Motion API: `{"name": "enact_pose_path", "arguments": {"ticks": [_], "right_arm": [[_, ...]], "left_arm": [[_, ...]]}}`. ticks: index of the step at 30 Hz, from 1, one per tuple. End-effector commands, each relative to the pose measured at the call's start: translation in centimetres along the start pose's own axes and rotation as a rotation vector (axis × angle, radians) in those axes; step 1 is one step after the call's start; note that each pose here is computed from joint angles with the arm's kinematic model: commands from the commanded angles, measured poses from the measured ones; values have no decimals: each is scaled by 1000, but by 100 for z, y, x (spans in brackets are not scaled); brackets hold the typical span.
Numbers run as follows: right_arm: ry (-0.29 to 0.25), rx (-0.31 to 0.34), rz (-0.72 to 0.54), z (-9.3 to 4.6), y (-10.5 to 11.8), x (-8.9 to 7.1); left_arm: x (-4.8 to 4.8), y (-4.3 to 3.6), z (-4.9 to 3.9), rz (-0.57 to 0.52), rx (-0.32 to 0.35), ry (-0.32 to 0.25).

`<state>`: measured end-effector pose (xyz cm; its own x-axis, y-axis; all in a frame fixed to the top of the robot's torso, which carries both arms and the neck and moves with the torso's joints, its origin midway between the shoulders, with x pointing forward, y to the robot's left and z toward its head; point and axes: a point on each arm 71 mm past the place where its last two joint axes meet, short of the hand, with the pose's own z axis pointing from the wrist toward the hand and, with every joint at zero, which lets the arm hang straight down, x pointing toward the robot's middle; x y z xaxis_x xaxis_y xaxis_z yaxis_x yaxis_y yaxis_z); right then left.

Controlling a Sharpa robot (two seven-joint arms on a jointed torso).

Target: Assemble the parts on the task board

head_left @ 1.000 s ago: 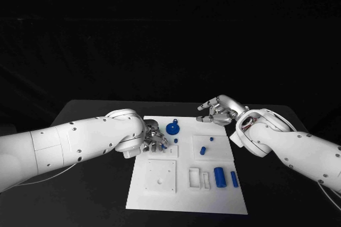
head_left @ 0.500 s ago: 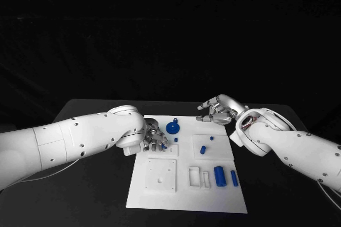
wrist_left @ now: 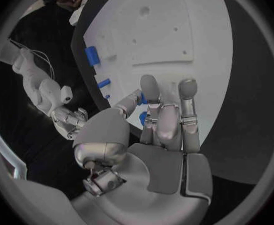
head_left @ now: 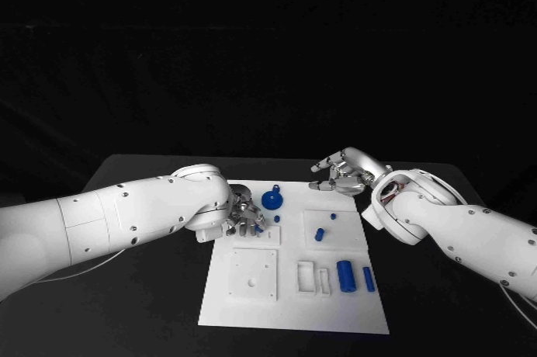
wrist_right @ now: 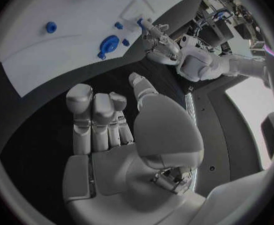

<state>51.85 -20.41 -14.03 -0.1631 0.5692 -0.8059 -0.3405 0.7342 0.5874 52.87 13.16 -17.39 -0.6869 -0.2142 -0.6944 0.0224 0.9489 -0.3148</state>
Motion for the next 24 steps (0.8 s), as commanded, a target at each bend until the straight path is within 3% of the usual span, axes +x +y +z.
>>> {"name": "enact_pose_path", "arguments": {"ticks": [1,14,24], "right_arm": [[12,-8,-1,0,13,15],[12,-9,-1,1,16,17],[8,-18,-25,8,29,23]], "left_arm": [[-5,-19,4,37,6,-18],[40,35,29,43,-4,-4],[72,17,18,42,9,2]]}}
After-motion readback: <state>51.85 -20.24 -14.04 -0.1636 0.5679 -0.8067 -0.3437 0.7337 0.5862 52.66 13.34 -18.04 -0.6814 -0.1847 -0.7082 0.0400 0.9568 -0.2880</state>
